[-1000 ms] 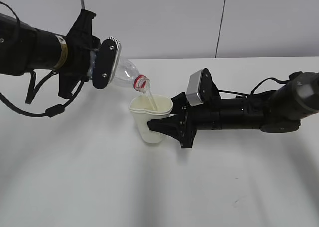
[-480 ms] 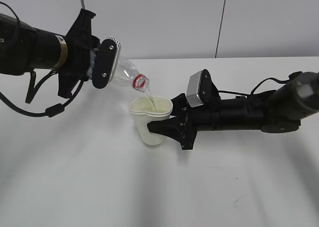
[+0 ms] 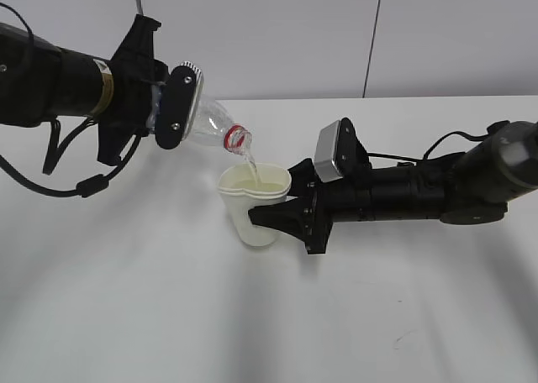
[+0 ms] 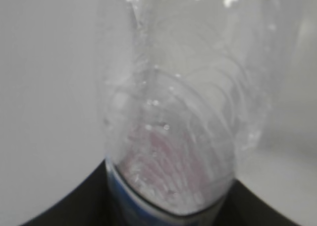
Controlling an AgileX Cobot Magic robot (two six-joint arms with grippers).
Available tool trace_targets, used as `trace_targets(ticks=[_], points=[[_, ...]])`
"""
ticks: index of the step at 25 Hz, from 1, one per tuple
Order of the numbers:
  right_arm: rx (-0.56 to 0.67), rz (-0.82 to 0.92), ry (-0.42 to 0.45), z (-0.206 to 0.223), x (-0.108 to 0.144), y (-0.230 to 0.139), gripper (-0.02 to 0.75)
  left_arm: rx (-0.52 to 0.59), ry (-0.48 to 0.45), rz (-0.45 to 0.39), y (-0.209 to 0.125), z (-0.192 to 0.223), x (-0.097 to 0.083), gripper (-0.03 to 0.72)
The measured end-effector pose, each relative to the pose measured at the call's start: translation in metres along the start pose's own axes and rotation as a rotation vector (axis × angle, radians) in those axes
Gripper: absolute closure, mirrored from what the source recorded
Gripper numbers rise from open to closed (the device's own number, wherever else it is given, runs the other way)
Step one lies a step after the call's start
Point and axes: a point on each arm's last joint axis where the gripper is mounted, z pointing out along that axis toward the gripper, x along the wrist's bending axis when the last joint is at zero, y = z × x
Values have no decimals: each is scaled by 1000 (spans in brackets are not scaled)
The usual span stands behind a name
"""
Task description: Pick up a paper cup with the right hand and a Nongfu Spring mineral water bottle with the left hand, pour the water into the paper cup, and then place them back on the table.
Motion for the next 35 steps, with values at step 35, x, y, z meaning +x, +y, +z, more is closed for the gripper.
trace_targets(ticks=[35], points=[[-68,15,-81,0,-7,6,329,-129,-43,-761,12,-2,2,387]])
